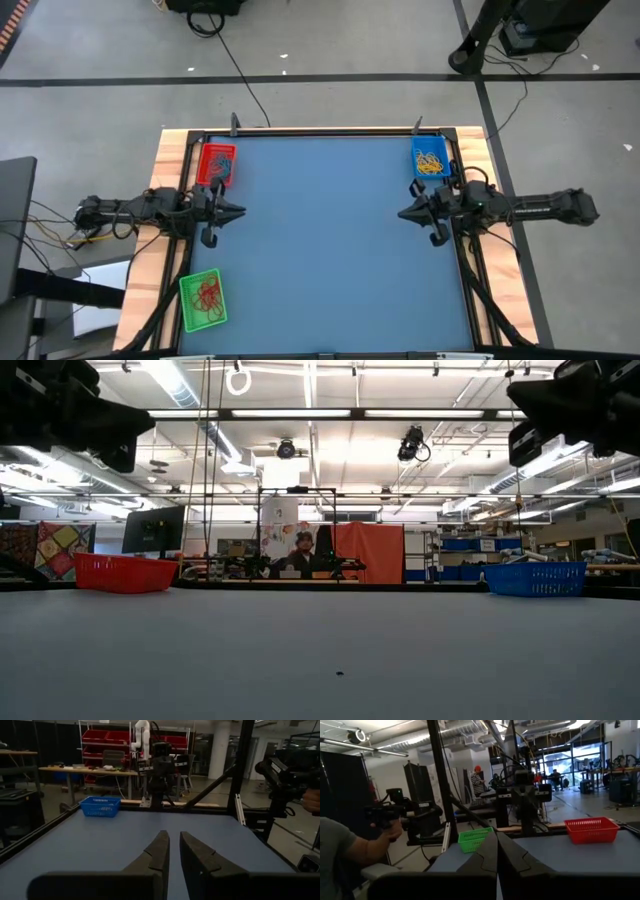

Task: Sort rubber bands into baskets
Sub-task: Return to Home Position

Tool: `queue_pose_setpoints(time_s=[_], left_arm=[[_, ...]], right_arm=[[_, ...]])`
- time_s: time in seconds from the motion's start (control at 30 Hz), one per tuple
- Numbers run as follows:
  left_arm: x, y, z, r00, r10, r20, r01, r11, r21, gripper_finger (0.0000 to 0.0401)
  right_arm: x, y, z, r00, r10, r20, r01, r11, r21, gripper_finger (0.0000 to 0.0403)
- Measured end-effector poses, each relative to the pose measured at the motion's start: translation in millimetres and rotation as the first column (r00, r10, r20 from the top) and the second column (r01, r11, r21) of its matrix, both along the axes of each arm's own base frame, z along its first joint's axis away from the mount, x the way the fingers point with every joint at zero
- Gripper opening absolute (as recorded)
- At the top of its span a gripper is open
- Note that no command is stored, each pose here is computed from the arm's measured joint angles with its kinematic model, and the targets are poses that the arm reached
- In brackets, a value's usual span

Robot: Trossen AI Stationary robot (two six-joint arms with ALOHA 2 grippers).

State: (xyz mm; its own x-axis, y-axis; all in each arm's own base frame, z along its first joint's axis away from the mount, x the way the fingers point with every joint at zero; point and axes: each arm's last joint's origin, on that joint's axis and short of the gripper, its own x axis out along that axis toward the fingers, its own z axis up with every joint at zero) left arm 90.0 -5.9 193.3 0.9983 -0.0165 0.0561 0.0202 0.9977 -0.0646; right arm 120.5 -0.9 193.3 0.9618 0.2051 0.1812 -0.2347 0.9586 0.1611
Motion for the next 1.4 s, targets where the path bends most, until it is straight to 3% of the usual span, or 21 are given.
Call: queue_pose_setpoints(time_s=[0.37,0.57,0.97,1.23,1.4], left_arm=[[-6.6,0.6,17.7,1.0,-0.001,0.011,0.001,1.0,-0.008,0.0046],[-10.6,1.1,22.9,1.0,0.005,-0.03,-0.005,1.0,0.011,0.0046],[-7.8,1.1,13.0,0.997,0.014,-0.07,-0.012,1.0,0.019,0.0046],[3.2,-1.4,-9.0,0.999,-0.039,0.01,0.039,0.999,0.018,0.0046],[6.1,-1.8,-18.6,0.999,-0.04,0.018,0.04,0.999,0.027,0.0046]], right_arm=[[-15.6,0.1,3.5,0.999,-0.027,0.038,0.026,1.0,0.014,0.0007],[-22.0,-1.8,-3.7,0.996,-0.086,-0.033,0.088,0.994,0.064,0.0009],[-25.9,-4.9,-10.4,0.986,-0.138,-0.095,0.147,0.985,0.092,0.0014],[-23.4,-5.8,-20.4,0.981,-0.142,-0.129,0.158,0.98,0.119,0.0015],[-23.9,-5.5,-15.7,0.988,-0.133,-0.08,0.143,0.982,0.124,0.0015]])
